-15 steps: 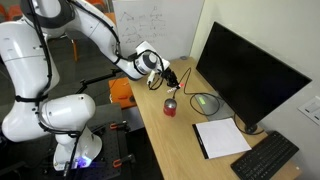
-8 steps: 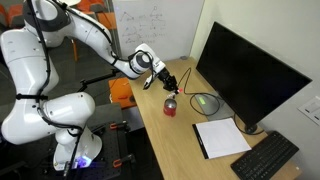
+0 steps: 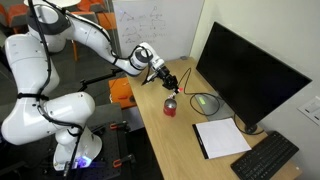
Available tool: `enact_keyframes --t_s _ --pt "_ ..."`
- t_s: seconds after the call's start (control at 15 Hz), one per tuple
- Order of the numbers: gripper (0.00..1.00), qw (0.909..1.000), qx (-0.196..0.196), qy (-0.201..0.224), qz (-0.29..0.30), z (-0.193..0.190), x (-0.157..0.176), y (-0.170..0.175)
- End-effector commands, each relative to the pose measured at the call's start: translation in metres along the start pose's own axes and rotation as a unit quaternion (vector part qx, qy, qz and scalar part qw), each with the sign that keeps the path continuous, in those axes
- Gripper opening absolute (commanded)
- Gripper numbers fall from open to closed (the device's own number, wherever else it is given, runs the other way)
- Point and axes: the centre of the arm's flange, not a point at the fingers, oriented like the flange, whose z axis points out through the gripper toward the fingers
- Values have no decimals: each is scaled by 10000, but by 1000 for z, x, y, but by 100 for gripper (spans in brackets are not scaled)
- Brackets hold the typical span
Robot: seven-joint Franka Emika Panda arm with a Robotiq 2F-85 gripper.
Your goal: Put the marker into the cup.
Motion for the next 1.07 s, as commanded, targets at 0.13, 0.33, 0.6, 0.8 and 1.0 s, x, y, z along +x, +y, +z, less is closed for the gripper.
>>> enact_keyframes --t_s 0.13,0.33,0.6,0.8,1.0 --pt "5 9998 -180 93 38 13 -13 -12" --pt "5 9997 -247 84 -26 25 -26 -18" --pt "5 9996 -253 71 -82 39 -40 -21" --pt "53 9990 -145 -332 -277 37 -46 -18" --pt "75 9956 29 -858 -363 21 -31 -9"
